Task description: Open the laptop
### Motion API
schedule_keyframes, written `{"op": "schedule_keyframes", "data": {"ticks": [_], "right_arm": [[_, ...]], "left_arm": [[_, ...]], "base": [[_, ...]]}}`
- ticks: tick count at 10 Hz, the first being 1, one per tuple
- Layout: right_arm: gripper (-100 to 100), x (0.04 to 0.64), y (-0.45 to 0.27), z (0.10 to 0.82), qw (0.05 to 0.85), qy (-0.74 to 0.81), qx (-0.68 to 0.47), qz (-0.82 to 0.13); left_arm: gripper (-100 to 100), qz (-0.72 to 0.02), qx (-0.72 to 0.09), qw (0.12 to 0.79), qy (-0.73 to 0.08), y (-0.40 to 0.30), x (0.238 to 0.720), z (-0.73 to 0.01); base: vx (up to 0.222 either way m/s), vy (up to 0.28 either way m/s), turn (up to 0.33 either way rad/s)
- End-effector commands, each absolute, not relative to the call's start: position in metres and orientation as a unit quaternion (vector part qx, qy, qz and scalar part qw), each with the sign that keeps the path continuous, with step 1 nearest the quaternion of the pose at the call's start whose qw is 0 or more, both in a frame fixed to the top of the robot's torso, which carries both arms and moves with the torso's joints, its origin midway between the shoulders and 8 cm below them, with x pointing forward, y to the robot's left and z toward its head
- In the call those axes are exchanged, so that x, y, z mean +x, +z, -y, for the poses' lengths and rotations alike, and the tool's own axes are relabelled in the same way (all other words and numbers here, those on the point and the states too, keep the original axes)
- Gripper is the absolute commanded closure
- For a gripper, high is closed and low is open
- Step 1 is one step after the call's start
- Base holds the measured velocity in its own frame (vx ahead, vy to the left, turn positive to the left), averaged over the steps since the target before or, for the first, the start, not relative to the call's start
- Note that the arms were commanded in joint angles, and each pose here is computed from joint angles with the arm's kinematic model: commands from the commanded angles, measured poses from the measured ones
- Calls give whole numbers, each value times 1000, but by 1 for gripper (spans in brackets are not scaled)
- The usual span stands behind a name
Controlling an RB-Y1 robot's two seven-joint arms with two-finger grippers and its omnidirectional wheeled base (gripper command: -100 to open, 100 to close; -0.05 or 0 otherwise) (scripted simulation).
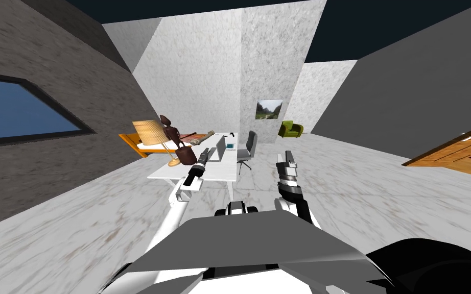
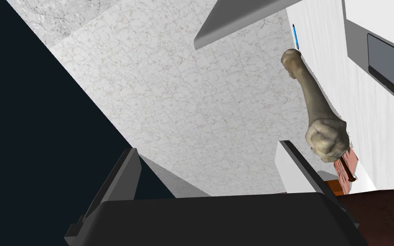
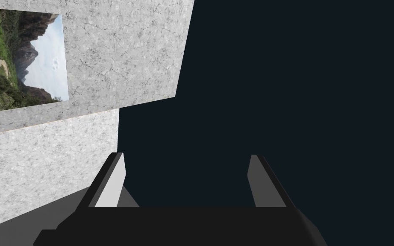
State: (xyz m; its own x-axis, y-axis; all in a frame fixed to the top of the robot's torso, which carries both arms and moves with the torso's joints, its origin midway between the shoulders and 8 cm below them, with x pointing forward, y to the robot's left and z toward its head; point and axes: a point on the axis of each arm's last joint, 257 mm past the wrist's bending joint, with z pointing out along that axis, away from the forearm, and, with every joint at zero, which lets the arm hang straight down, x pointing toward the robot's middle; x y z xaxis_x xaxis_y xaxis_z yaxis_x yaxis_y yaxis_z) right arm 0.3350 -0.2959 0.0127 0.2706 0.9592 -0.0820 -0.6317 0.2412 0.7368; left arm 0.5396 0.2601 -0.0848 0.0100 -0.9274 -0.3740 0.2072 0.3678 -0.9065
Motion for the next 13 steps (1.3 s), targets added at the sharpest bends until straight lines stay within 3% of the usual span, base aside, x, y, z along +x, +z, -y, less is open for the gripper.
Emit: {"op": "schedule_keyframes", "data": {"ticks": [1,12,13], "right_arm": [[0,335,13,296,739,538,299,-274],[0,335,13,296,739,538,299,-274],[0,335,13,296,739,538,299,-274]], "left_arm": [[-100,-561,-338,625,-424,-90,558,-269],[-100,-608,-349,627,-341,-90,605,-305],[100,-608,-349,627,-341,-90,605,-305]], "base": [[58,-76,-57],[36,-43,-36],[0,0,0]]}}
